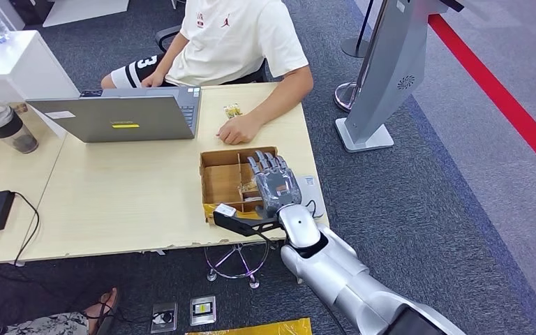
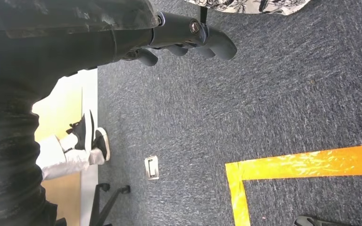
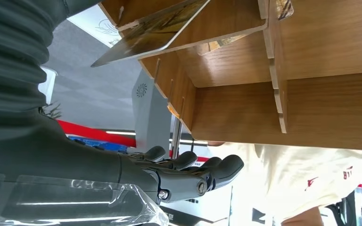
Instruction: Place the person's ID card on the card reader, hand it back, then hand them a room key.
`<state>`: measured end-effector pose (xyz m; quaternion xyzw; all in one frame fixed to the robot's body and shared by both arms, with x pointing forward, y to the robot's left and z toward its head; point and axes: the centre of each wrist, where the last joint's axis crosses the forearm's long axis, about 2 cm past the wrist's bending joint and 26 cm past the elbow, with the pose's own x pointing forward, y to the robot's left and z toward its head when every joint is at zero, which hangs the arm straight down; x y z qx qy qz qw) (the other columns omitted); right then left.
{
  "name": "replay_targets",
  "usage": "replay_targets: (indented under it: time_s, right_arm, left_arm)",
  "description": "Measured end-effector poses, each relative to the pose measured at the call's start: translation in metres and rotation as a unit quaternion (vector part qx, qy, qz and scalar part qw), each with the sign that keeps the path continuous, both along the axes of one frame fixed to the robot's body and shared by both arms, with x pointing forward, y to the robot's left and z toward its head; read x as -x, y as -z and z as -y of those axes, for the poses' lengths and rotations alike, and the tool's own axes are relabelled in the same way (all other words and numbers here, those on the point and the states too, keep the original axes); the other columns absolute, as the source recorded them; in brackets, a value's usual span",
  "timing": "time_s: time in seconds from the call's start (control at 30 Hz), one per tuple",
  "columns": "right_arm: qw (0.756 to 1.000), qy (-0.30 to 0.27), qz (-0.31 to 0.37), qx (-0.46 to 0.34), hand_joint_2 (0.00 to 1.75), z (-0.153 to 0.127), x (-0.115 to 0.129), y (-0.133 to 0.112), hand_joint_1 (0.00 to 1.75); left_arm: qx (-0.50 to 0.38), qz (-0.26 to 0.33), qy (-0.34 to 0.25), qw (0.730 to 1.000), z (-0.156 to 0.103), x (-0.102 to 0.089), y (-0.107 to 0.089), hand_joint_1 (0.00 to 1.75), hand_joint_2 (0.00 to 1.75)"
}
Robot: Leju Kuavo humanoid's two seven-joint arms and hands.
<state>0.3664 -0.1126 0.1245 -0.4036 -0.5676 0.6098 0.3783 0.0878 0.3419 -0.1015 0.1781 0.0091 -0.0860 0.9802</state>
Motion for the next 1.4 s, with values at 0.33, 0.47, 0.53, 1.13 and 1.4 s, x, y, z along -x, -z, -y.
replay_targets:
  time_s: [0.33, 0.47, 0.53, 1.13, 1.4]
  right_arm:
    - [1.000, 0.008, 0.003, -0.010, 1.75, 0.011, -0.002, 0.004, 0.05]
    - [1.000, 0.008, 0.004, -0.015, 1.75, 0.013, 0.000, 0.005, 0.17]
    - [1.000, 0.007, 0.004, -0.018, 1.75, 0.012, 0.001, 0.004, 0.40]
    - [0.999, 0.008, 0.011, -0.031, 1.75, 0.013, 0.008, 0.000, 1.50]
    - [0.999, 0.005, 0.012, -0.030, 1.75, 0.015, 0.008, -0.002, 1.51]
  left_arm:
    - [0.006, 0.002, 0.004, 1.000, 0.000, 0.000, 0.000, 0.00, 1.75]
    - [0.009, 0.003, 0.005, 1.000, 0.000, 0.000, 0.000, 0.00, 1.75]
    - [0.009, 0.003, 0.005, 1.000, 0.000, 0.000, 0.000, 0.00, 1.75]
    - [0.012, 0.007, 0.009, 1.000, -0.004, 0.000, 0.000, 0.00, 1.75]
    - [0.011, 0.008, 0.009, 1.000, -0.004, 0.000, 0.000, 0.00, 1.75]
